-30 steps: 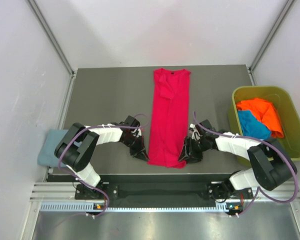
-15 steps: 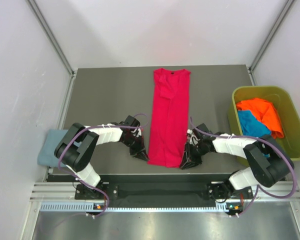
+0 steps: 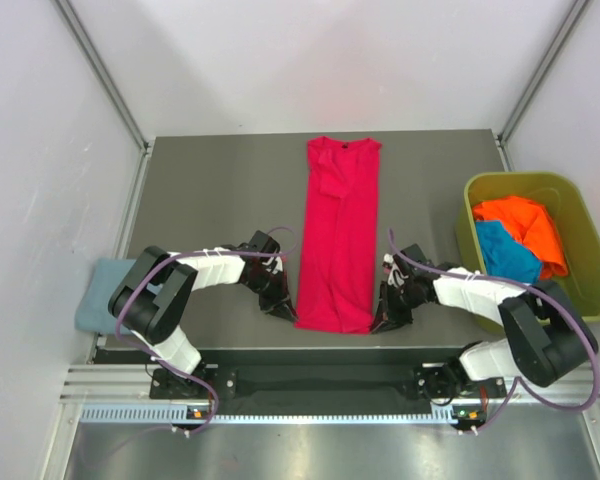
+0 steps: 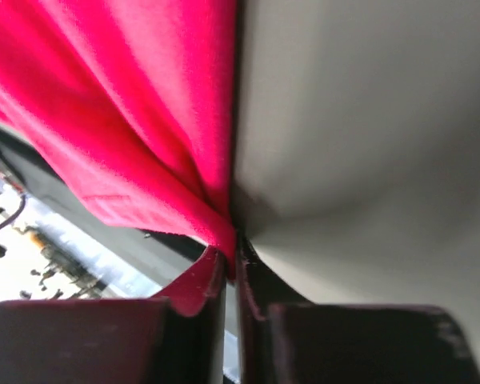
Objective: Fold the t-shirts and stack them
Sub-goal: Fold the tshirt
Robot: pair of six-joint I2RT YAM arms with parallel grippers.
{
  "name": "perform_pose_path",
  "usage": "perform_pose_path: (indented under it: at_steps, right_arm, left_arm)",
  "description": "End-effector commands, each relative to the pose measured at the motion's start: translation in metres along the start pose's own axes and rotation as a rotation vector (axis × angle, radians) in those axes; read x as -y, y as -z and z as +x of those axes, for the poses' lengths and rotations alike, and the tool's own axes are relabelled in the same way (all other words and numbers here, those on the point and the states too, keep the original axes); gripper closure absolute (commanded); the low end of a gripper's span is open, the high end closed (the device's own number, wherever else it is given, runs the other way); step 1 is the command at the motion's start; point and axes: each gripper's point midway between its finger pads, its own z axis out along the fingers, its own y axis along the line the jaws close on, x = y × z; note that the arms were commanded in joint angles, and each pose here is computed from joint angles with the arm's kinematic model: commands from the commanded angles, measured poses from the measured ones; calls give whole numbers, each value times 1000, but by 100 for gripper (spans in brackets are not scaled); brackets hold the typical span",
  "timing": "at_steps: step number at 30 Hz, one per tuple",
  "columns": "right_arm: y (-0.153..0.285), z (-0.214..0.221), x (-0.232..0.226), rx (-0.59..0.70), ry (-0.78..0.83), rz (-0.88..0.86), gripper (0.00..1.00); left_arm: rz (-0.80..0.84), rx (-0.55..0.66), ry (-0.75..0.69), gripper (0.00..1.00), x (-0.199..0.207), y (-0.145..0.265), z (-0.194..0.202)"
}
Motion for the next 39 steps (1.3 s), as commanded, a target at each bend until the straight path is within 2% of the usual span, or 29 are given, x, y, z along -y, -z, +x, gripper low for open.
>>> perform_pose_path:
  at_steps: [1,7,15,20,25,30,31,32,33,35,37,39]
  right_arm:
    - [8,-19,28,98,61,150,99]
    - [23,-37,16,167,132,126,100]
    - [49,-66,-17,259,289,80,100]
    - [45,-69,-30,232,320,61,100]
    - [35,-54,-32,175,296,47,100]
    - [29,-37,-37,125,306,18,100]
    - [28,-35,-37,112,306,12,94]
    - [28,-34,-37,108,304,12,75]
    - [29,-33,-39,103,313,2,66]
    - [35,-35,-53,102,351,-39,48]
    - [53,-48,-73,142,394,-77,37]
    - [65,-59,-85,163,424,-105,34]
  left_arm:
    - [-39,46,-32,100,-7,2,-8]
    - [-27,68,-60,100,2,8,-14]
    - [46,178,-181,100,42,32,-38]
    - [49,187,-183,100,44,34,-39]
    - [26,131,-116,100,29,25,-25]
    - [22,103,-119,100,27,23,-19]
    - [31,101,-124,97,30,24,-19]
    - [41,98,-131,89,33,24,-19]
    - [47,93,-146,82,35,25,-18]
    - [50,88,-162,80,38,28,-19]
    - [51,89,-183,83,41,31,-20]
    - [43,82,-190,82,40,32,-19]
